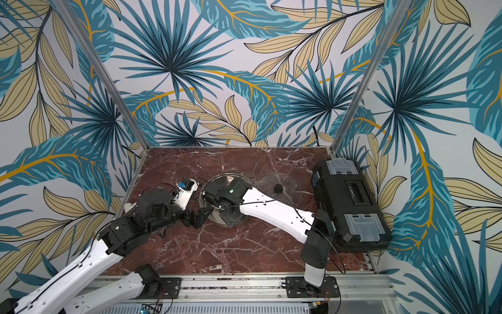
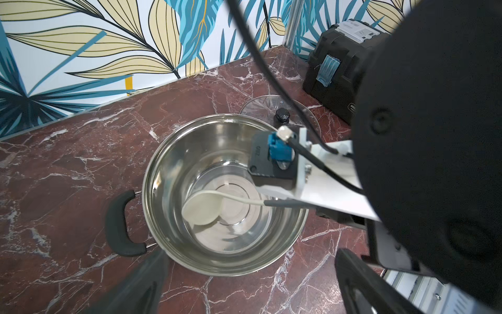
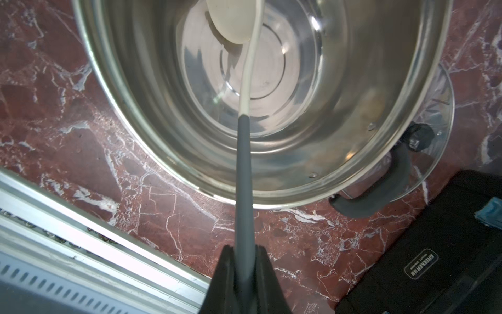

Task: Stir the soup with a spoon
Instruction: Stir the soup in the pan with a stick.

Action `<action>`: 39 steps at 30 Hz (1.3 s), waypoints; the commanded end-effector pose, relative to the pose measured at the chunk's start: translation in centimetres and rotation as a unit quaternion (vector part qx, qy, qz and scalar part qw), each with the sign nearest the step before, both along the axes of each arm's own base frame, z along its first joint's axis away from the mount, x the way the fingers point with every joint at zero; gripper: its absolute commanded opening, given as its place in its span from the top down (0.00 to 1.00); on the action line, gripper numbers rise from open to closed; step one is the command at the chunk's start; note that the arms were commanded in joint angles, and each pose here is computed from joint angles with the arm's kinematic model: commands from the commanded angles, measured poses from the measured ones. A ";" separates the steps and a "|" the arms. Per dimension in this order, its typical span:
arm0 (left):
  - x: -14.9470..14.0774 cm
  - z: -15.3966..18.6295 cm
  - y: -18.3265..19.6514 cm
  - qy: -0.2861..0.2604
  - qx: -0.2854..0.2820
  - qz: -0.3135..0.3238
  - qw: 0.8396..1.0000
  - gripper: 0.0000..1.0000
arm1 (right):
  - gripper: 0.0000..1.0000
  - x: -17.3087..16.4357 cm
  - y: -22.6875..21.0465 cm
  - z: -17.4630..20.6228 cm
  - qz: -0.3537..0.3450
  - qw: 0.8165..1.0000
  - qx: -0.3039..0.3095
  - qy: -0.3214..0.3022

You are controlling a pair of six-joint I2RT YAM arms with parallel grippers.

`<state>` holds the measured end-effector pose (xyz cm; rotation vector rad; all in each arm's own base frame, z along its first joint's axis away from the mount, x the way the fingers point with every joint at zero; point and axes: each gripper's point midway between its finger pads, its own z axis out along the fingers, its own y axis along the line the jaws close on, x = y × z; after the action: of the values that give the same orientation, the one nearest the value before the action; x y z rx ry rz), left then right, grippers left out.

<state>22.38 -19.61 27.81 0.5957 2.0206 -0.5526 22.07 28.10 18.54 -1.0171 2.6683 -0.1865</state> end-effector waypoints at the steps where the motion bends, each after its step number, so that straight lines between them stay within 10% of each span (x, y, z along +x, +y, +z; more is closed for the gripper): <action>1: -0.2 -0.7 0.3 0.004 0.001 0.003 1.000 0.00 | 1.00 -1.7 -1.7 1.0 -0.006 1.000 0.013 0.004; 17: 0.0 -1.2 0.0 0.008 0.001 0.000 1.000 0.00 | 1.00 -0.3 -9.2 1.9 -0.042 0.993 -0.090 -0.062; 39: 0.0 -1.6 0.1 0.010 0.004 0.002 1.000 0.00 | 1.00 0.4 -0.2 1.6 -0.001 1.000 0.018 -0.017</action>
<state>22.34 -19.59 26.81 0.6011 2.0398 -0.5465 23.63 27.14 19.93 -0.9764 2.6280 -0.2326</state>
